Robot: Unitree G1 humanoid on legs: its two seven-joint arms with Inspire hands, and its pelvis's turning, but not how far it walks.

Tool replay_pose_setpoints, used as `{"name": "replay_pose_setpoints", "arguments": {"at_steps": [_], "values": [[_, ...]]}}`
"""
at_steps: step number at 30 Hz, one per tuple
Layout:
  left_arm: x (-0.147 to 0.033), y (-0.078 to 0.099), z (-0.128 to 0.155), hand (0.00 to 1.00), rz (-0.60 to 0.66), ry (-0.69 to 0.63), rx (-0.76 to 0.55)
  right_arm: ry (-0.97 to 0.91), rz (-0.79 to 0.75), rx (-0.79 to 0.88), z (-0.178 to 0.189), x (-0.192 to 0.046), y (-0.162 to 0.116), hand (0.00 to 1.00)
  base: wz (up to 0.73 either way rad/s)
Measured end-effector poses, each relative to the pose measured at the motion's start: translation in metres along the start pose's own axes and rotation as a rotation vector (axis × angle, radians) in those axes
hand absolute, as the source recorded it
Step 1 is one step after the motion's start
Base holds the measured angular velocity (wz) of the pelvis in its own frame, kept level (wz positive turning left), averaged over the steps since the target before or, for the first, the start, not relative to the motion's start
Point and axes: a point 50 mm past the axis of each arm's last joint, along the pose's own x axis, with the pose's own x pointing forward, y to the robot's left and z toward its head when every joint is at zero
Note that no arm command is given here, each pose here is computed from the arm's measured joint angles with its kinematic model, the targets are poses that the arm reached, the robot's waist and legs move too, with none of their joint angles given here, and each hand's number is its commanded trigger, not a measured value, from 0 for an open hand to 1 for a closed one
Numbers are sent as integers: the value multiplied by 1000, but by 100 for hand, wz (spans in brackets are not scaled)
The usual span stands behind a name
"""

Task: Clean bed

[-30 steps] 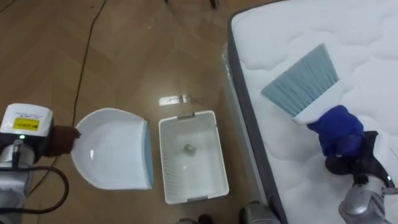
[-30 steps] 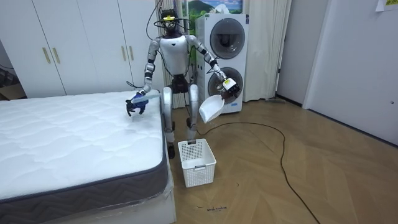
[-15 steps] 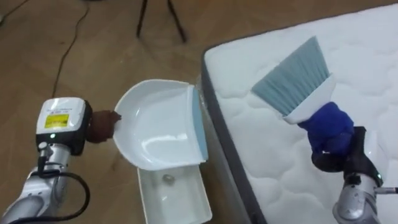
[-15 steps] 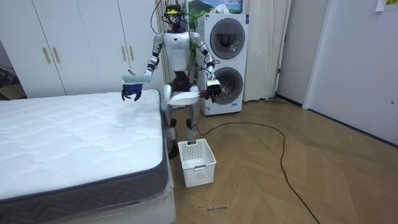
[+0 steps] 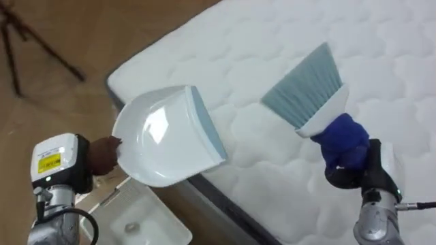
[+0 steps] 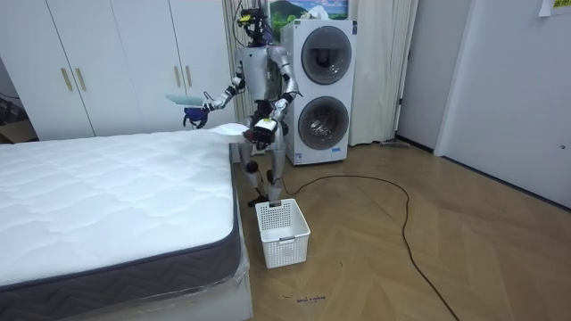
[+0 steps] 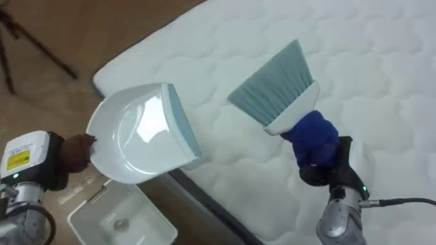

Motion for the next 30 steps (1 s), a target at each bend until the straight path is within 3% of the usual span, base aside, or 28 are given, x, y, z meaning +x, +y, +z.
{"name": "replay_pose_setpoints", "arguments": {"at_steps": [5, 12, 19, 20, 21, 22, 26, 30], "values": [[-6, -9, 4, 100, -34, 12, -60, 51, -7, 6, -17, -10, -4, 0, -38], [-16, -20, 6, 100, -67, 34, -105, 56, -59, 32, -21, -6, -17, 0, -77], [-49, -39, -5, 100, -138, 118, -200, 23, -21, 66, -13, -3, -20, 0, -125], [-55, -42, -5, 27, -158, 123, -208, 18, -7, 67, -12, -3, -19, 0, -126], [-57, -44, -5, 8, -166, 126, -212, 20, 0, 69, -12, -4, -18, 0, -119], [-61, -48, -5, 0, -183, 135, -222, 27, 11, 70, -13, -5, -16, 0, -91], [-71, -60, -8, 0, -240, 184, -335, 92, 40, 61, -31, -16, -11, 0, -44], [-88, -82, -21, 0, -359, 315, -431, 255, 152, 14, -71, -44, 6, 0, -2]]}}
